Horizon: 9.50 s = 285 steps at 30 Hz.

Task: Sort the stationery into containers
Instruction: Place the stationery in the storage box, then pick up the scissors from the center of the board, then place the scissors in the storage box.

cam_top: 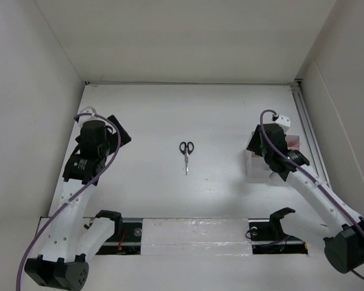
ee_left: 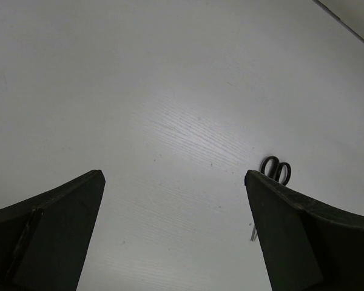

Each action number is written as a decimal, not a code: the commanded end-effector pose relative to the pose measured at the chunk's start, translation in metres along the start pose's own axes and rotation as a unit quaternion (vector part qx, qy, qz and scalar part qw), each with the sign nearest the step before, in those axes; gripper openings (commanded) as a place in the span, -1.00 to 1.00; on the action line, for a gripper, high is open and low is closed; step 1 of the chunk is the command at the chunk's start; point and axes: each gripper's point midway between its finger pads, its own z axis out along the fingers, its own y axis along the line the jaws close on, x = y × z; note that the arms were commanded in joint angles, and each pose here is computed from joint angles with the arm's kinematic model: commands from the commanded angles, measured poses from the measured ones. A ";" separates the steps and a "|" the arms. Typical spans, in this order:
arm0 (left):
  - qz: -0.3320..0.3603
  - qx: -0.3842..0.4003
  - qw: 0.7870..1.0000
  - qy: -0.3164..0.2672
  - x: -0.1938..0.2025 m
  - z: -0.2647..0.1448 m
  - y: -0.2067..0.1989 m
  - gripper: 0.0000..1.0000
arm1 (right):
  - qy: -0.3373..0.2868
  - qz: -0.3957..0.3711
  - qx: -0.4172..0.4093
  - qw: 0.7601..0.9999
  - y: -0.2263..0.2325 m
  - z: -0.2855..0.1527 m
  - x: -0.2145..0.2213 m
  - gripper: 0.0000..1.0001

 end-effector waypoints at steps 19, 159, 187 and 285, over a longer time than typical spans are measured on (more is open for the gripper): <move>0.081 0.051 0.977 0.193 0.136 0.117 -0.149 1.00 | -0.074 -0.023 -0.217 0.973 0.087 -0.140 -0.043 0.29; 0.138 0.121 0.983 0.026 0.057 -0.025 -0.086 1.00 | -0.175 0.173 0.111 0.963 -0.036 -0.053 -0.052 -1.00; 0.161 0.190 0.967 0.050 0.071 -0.033 -0.103 1.00 | -0.257 0.191 0.326 0.890 -0.097 -0.060 -0.062 -1.00; 0.169 0.215 0.960 0.051 0.071 -0.039 -0.109 1.00 | -0.249 0.121 0.248 0.928 -0.020 -0.046 -0.038 0.95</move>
